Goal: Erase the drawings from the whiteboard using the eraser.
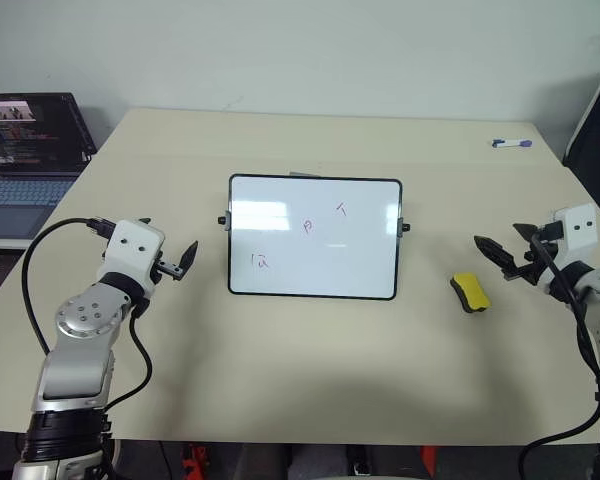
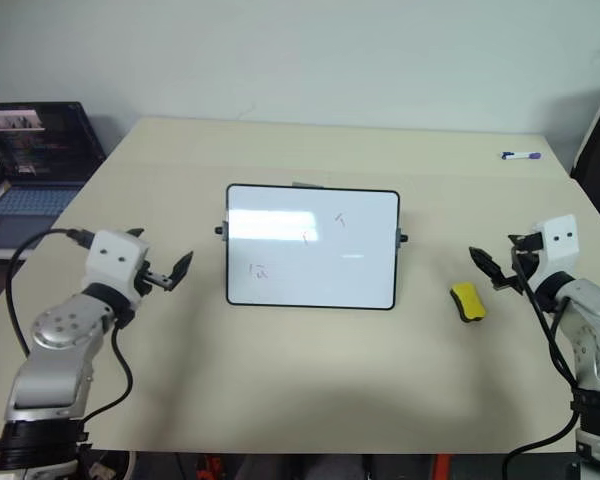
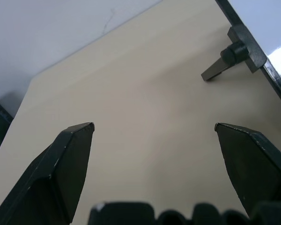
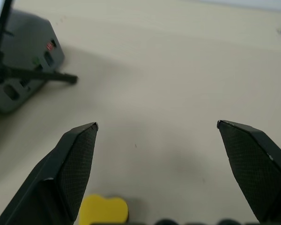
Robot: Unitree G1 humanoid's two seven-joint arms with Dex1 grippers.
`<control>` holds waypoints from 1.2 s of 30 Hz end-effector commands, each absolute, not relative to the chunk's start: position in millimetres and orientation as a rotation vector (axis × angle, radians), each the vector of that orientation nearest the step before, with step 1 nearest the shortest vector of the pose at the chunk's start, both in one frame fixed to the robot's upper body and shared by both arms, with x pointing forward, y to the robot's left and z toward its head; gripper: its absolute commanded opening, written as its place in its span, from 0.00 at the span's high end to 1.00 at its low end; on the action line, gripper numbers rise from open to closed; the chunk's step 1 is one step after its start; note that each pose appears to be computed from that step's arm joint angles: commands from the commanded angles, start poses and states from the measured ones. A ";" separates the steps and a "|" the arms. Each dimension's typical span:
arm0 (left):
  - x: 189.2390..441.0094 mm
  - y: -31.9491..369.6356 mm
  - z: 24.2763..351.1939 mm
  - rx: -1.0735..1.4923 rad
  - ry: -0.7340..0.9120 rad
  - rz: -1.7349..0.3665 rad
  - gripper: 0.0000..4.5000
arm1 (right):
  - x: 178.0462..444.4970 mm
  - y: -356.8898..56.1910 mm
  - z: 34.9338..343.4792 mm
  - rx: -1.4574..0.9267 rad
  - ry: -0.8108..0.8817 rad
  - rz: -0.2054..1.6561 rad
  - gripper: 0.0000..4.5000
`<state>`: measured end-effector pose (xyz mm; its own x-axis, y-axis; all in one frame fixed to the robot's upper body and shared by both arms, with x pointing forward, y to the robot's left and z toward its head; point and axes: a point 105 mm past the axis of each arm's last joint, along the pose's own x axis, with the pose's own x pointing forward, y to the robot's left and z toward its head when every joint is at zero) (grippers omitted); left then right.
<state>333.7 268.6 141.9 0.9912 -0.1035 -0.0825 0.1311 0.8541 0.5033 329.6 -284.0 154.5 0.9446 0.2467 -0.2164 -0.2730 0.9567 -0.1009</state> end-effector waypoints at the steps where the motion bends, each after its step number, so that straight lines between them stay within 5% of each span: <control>1: 339.9 266.2 152.6 0.578 0.007 -0.103 0.00 | 328.7 -289.4 176.9 -0.165 0.152 0.244 0.01; 6: 338.8 269.6 157.3 0.548 -0.010 -0.087 0.00 | 328.7 -286.8 180.1 -0.169 0.131 0.231 0.01; 22: 314.0 254.0 219.3 0.601 0.067 -0.674 0.00 | 309.6 -234.1 193.1 -0.116 0.135 0.434 0.01; 36: 300.0 172.0 229.1 0.665 0.002 -1.180 0.00 | 282.1 -230.7 160.4 -0.125 0.274 0.309 0.01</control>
